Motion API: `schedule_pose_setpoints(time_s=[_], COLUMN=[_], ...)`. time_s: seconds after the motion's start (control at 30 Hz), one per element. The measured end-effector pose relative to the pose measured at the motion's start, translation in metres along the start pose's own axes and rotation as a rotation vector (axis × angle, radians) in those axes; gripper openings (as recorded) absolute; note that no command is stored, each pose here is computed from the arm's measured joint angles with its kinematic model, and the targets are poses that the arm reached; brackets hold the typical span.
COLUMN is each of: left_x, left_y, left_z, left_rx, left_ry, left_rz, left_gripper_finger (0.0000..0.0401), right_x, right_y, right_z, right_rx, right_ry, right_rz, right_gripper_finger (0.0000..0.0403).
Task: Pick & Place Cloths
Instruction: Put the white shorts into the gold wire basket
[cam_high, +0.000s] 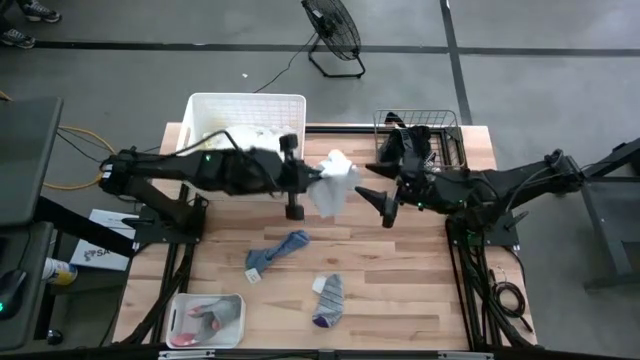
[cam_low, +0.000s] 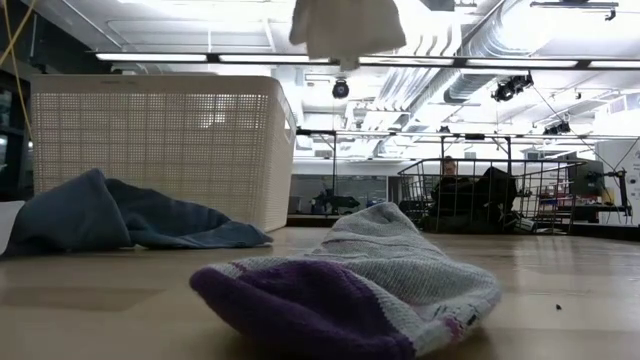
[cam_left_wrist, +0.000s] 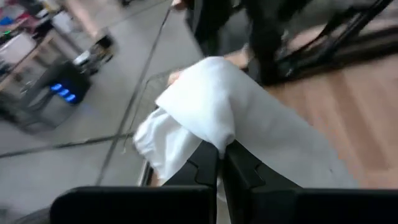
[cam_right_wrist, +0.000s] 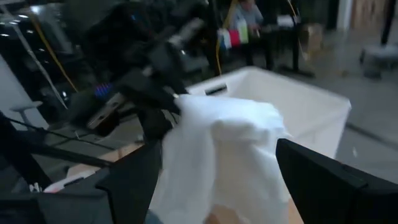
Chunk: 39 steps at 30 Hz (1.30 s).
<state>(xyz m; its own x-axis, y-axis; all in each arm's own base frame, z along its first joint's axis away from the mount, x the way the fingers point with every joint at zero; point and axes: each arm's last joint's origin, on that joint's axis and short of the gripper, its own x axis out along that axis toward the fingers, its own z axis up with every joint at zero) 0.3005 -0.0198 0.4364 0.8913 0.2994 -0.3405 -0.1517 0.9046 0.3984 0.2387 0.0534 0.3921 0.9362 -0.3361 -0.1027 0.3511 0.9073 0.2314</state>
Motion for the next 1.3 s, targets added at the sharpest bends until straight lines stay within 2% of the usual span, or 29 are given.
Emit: schedule_pose_setpoints(time_s=[0.27,0.43,0.7,1.1,1.3], left_x=[-0.009,-0.011,-0.01,-0.011,-0.011], left_y=[0.037,0.051,0.055,0.055,0.055], left_z=[0.003,0.0,0.001,0.002,0.002], left_rx=[-0.069,-0.084,-0.087,-0.084,-0.085], left_ry=[-0.163,-0.197,-0.225,-0.239,-0.238], left_rz=[-0.172,-0.246,-0.24,-0.264,-0.264], left_gripper_finger=[0.0001,0.0001,0.0001,0.0001,0.0001], right_x=[-0.001,-0.002,0.005,0.031,0.05], right_y=[0.004,0.006,-0.001,-0.019,-0.022], right_z=[0.011,0.017,0.025,0.029,0.02], right_rx=[-0.194,-0.292,-0.263,-0.222,-0.176], right_ry=[-0.098,-0.161,-0.214,-0.247,-0.197], right_rz=[0.025,0.024,0.019,0.182,0.237], right_gripper_finger=[0.0311,0.0311,0.0311,0.0311,0.0311])
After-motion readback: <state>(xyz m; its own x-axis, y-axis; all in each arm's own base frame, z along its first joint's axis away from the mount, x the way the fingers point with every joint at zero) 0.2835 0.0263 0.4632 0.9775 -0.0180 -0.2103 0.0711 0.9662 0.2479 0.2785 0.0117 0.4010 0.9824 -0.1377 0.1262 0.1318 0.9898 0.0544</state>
